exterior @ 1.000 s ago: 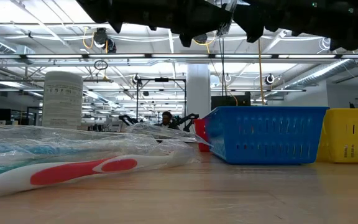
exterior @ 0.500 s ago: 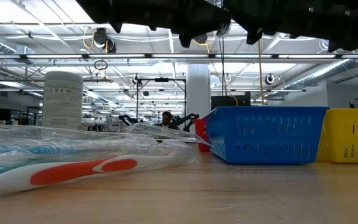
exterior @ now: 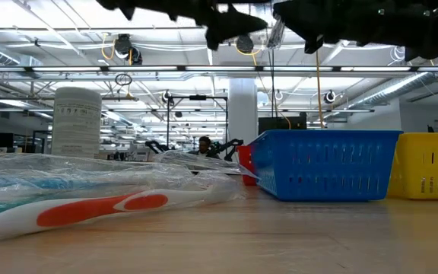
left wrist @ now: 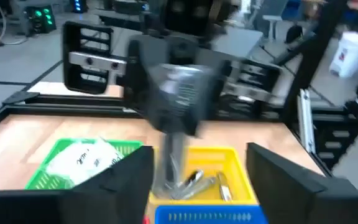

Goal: Pick & Place Travel size toiletries
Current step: Put the silver nail cutter into the yellow bin

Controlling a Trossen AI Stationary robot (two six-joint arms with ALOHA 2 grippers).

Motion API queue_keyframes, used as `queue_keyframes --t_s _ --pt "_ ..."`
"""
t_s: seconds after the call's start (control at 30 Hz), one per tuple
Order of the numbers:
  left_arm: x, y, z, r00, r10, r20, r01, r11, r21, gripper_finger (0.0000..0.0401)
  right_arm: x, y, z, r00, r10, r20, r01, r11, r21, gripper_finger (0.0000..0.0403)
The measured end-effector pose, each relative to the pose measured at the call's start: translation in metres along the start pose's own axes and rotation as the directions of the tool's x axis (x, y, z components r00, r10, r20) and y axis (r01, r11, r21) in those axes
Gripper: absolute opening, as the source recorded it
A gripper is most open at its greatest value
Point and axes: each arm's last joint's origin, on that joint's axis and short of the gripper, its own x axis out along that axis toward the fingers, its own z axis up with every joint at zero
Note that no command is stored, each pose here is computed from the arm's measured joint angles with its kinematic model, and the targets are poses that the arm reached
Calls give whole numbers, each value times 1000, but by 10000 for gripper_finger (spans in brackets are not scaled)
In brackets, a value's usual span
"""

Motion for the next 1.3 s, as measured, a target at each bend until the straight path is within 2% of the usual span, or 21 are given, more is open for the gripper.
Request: queue_keyframes --t_s 0.17,0.33,0.47,0.7,0.83,1.03,1.1,1.3 --pt "-35 -5 25 995 87 -44 -85 996 33 320 -9 0 11 1000 18 -26 -18 1000 20 37" --pt "-77 -3 36 967 184 -174 -179 983 46 359 -25 11 22 991 95 -99 -87 993 79 37" --pt "-93 -5 38 944 245 -221 -236 970 65 373 -43 25 28 965 196 -174 -166 971 174 37" --pt "-97 -7 30 913 319 -254 -305 948 95 366 -69 56 29 881 385 -275 -274 889 365 37" --pt "-93 -6 5 911 320 -261 -302 947 108 361 -80 69 23 848 380 -369 -213 882 421 37" --pt "-99 -3 -25 929 322 -180 -308 946 102 369 -90 78 11 839 346 -420 -142 884 445 37" --pt "-102 -2 -35 926 324 -192 -311 945 99 373 -93 77 4 841 315 -440 -105 893 439 37" --pt "-118 -3 -25 941 319 -118 -315 948 48 373 -103 73 -19 830 272 -488 -28 893 450 37"
